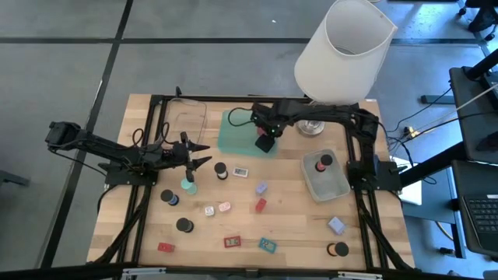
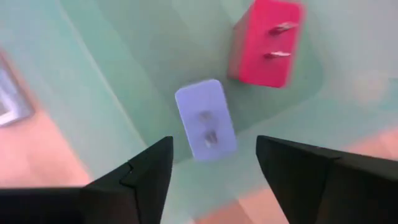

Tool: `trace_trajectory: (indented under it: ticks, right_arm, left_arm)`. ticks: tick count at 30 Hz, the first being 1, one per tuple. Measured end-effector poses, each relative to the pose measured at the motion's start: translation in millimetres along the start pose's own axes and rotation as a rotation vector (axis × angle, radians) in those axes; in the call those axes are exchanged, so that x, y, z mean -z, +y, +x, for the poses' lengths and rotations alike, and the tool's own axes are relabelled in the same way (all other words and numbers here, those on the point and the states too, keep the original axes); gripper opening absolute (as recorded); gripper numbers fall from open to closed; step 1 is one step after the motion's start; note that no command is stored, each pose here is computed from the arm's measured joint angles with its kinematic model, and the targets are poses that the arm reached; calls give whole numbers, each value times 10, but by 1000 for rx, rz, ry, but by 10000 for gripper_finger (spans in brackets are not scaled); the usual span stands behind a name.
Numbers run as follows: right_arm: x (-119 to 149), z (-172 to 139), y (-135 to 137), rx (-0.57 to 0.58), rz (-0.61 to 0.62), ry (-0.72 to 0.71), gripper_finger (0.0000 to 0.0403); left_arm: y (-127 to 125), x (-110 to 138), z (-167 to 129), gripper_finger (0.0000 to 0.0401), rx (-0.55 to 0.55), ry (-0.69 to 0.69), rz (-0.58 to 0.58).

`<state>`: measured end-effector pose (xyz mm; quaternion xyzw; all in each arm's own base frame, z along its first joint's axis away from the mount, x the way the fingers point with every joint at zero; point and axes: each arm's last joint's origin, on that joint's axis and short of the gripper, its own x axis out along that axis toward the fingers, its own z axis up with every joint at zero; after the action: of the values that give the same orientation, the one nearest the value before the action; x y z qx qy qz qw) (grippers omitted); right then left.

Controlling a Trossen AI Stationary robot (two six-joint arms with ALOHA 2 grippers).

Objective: Pick & Place Office items
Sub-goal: Put the right blue charger adapter into the green bin

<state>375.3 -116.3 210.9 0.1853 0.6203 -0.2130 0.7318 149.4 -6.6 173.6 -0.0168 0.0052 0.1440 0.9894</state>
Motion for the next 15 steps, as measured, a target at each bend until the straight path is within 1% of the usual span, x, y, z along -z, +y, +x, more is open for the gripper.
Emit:
trace_trajectory:
  ticks: [3, 7, 12, 15]
  right_arm:
    - [-16, -284, -4, 22, 1, 55, 241]
    - [53, -745, 123, 16, -39, 37, 242]
    - [333, -1163, 407, -20, -92, -36, 242]
    - [578, -1304, 569, -3, -115, -57, 242]
  left_arm:
    - [0, 0, 0, 180, 0, 0, 0]
    - [1, 7, 0, 180, 0, 7, 3]
    - [3, 50, -1, 180, -2, 48, 8]
    - [5, 57, -2, 180, -7, 55, -11]
